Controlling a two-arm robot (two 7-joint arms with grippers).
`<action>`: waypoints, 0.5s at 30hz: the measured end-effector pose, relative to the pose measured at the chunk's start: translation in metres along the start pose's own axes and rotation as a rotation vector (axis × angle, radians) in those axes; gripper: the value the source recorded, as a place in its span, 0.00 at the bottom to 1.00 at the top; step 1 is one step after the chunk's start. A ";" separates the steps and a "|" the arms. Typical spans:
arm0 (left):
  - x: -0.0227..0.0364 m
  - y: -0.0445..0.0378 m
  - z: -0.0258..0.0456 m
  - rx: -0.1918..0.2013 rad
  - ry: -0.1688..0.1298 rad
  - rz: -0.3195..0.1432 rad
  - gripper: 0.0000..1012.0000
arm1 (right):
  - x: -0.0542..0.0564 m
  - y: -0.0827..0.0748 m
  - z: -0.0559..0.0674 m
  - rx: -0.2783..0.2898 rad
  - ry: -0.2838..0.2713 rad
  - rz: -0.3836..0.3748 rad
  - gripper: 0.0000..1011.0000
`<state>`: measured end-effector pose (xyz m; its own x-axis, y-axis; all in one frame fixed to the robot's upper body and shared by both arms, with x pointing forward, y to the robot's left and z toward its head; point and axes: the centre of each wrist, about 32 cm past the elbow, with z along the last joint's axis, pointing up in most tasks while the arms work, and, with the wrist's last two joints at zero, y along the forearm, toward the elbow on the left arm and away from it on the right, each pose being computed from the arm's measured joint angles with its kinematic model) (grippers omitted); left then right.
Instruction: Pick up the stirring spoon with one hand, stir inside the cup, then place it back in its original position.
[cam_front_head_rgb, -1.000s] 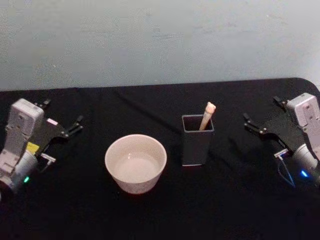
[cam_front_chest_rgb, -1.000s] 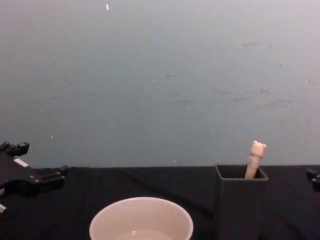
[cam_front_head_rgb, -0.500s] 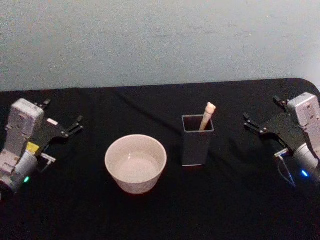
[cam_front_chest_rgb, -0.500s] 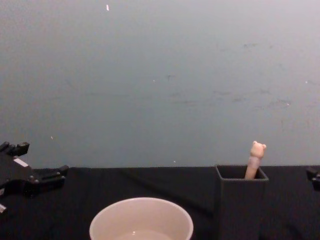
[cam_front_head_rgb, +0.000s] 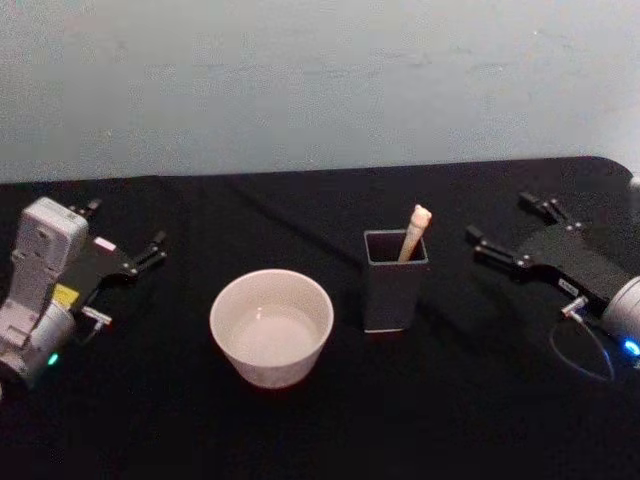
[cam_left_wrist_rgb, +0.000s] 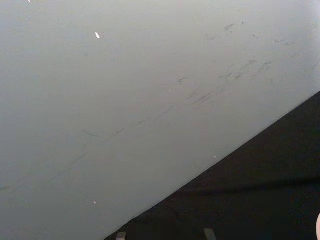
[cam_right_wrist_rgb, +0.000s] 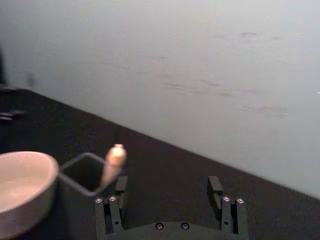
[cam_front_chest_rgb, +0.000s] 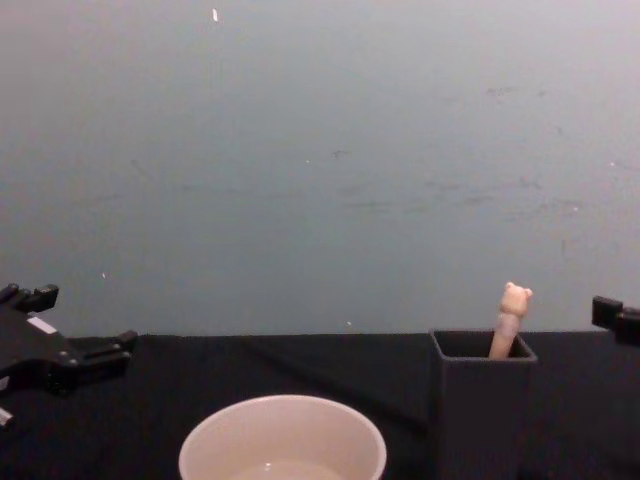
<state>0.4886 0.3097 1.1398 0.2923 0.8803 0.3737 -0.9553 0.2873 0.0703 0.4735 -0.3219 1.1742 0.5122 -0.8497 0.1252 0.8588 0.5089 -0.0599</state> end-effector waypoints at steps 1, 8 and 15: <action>0.0000 0.0000 0.0000 0.000 0.000 0.000 0.99 | 0.000 -0.003 0.003 -0.001 0.031 0.040 0.99; 0.0000 0.0000 0.0000 0.000 0.000 0.000 0.99 | -0.004 -0.003 0.007 -0.011 0.141 0.151 0.99; 0.0000 0.0000 0.0000 0.000 0.000 0.000 0.99 | -0.012 0.012 0.006 -0.015 0.182 0.179 0.99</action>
<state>0.4886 0.3097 1.1398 0.2923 0.8803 0.3737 -0.9552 0.2874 0.0703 0.4774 -0.3053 1.1783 0.6487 -0.7579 -0.0693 0.7537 0.6524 -0.0796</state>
